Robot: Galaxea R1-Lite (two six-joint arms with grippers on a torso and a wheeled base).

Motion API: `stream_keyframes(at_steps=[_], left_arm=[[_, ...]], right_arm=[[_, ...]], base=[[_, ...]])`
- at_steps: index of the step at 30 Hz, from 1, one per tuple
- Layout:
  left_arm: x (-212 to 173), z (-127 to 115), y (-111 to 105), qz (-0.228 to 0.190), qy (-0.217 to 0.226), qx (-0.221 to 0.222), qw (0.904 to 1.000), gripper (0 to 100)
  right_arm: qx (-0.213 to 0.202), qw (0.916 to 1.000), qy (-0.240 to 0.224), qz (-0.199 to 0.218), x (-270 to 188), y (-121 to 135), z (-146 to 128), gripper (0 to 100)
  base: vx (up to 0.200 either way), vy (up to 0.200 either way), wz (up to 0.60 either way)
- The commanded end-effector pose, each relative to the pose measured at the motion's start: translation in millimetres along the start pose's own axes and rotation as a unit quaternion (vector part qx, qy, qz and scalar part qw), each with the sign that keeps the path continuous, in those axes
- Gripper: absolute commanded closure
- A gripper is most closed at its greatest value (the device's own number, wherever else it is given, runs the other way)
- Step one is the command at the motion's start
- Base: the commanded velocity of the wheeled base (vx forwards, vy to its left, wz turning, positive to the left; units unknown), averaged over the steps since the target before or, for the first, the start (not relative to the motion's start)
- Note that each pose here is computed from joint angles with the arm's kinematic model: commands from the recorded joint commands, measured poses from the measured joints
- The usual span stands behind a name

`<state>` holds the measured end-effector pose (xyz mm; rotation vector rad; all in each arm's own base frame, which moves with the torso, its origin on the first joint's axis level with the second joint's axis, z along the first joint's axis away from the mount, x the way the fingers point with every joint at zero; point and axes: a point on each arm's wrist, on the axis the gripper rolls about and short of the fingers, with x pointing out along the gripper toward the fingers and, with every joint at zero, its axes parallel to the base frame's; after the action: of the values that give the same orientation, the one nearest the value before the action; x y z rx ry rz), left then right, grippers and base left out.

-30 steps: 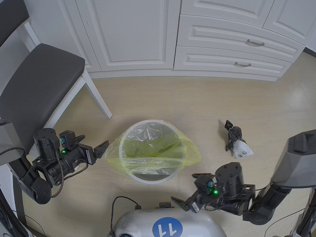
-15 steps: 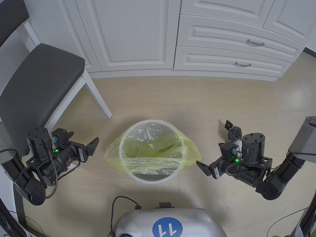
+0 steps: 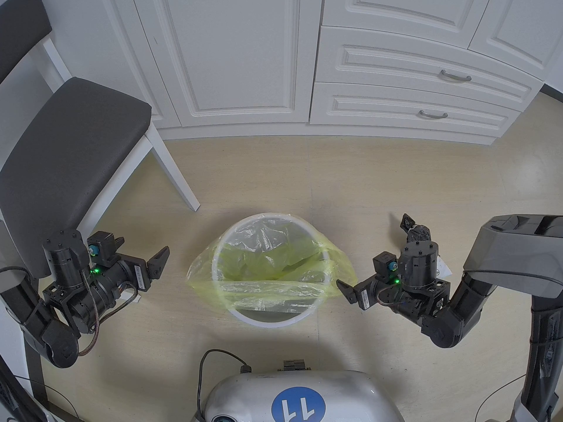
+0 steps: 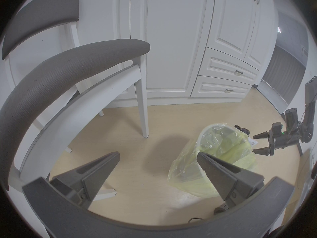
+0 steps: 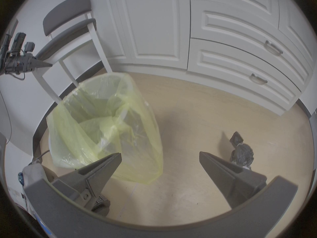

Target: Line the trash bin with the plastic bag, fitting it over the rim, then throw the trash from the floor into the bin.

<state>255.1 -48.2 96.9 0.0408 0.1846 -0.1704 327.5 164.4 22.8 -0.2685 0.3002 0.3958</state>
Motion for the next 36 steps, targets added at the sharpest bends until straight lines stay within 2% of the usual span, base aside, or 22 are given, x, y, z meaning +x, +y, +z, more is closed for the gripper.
stream_keyframes(at_steps=[1, 5, 11, 15, 21, 23, 24, 30, 36], left_arm=[[-1, 0, 1, 0.002, -0.001, 0.0, 1.0, 0], [-5, 0, 3, 0.005, 0.0, -0.002, 1.0, 0], [-10, -4, 3, 0.006, -0.001, -0.002, 1.0, 0], [-13, -7, 3, 0.007, -0.007, -0.003, 0.9999, 0], [-19, -11, 6, 0.012, -0.008, -0.006, 0.9999, 0], [-20, -12, 7, 0.015, -0.01, -0.007, 0.9998, 0], [-21, -12, 8, 0.015, -0.01, -0.007, 0.9998, 0], [-24, -12, 7, 0.013, -0.011, -0.007, 0.9998, 0], [-25, -11, 3, 0.006, -0.014, -0.007, 0.9999, 0]], right_arm=[[-0.007, 0.9996, 0.019, 0.019, 1, 13, -12, 0], [-0.015, 0.9985, 0.021, 0.048, -8, 31, -12, 0], [0.002, 0.9946, 0.029, 0.099, -18, 70, -15, 0], [-0.005, 0.9923, 0.037, 0.118, -17, 85, -24, 0], [0.02, 0.9876, 0.025, 0.154, -21, 117, -30, 0], [0.023, 0.9869, 0.025, 0.158, -22, 120, -30, 0], [0.038, 0.9842, 0.024, 0.171, -25, 130, -28, 0], [0.084, 0.9773, 0.018, 0.194, -30, 147, -21, 0], [0.111, 0.9717, 0.01, 0.209, -36, 146, -11, 0]], base=[[0.0, 0.0, 0.0], [0.0, 0.0, 0.0], [0.0, 0.0, 0.0], [0.0, 0.0, 0.0], [0.0, 0.0, 0.0], [0.0, 0.0, 0.0], [0.0, 0.0, 0.0], [0.0, 0.0, 0.0], [0.0, 0.0, 0.0]])
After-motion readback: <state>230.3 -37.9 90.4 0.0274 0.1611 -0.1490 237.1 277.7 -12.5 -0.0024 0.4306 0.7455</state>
